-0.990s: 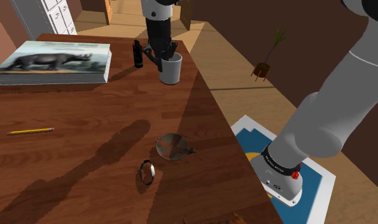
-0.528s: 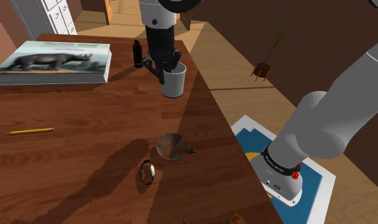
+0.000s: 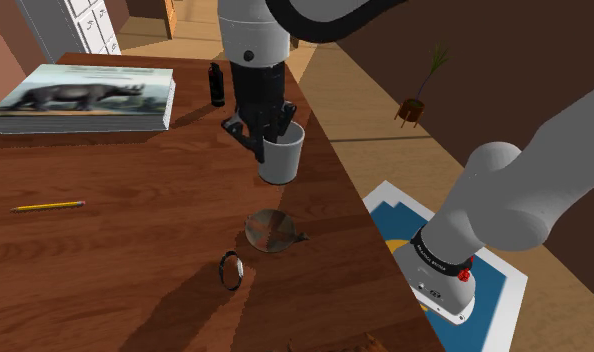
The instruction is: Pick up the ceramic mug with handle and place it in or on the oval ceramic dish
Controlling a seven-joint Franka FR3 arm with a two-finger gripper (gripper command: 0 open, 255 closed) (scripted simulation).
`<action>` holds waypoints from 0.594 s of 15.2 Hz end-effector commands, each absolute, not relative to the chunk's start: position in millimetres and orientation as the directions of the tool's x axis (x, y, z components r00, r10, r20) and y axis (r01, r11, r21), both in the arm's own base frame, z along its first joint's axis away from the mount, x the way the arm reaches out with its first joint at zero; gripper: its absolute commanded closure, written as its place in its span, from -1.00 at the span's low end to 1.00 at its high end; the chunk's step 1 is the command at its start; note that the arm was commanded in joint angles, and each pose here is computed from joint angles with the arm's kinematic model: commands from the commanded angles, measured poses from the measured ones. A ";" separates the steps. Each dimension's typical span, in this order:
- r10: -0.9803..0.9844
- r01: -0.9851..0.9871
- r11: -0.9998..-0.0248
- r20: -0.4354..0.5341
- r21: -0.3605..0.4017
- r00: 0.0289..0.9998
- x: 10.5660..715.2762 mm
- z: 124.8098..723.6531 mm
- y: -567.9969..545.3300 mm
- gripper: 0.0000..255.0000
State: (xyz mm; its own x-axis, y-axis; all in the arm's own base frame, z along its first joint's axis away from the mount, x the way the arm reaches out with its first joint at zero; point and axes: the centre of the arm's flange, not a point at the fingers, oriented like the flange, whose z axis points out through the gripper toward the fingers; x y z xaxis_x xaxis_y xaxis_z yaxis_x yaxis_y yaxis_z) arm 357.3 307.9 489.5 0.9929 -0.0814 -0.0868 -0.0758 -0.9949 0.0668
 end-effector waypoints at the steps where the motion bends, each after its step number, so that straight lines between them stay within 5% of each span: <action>1: -0.083 -0.077 -0.995 -0.087 0.067 0.993 331.9 490.5 324.7 1.00; 9: -0.083 -0.077 -0.995 -0.087 0.067 0.993 317.5 459.8 334.0 1.00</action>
State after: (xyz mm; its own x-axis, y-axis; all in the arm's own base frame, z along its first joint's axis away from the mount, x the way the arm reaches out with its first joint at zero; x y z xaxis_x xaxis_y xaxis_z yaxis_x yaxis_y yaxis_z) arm 318.5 333.8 466.2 0.9928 -0.0825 -0.0870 -0.0767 -0.9947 0.0678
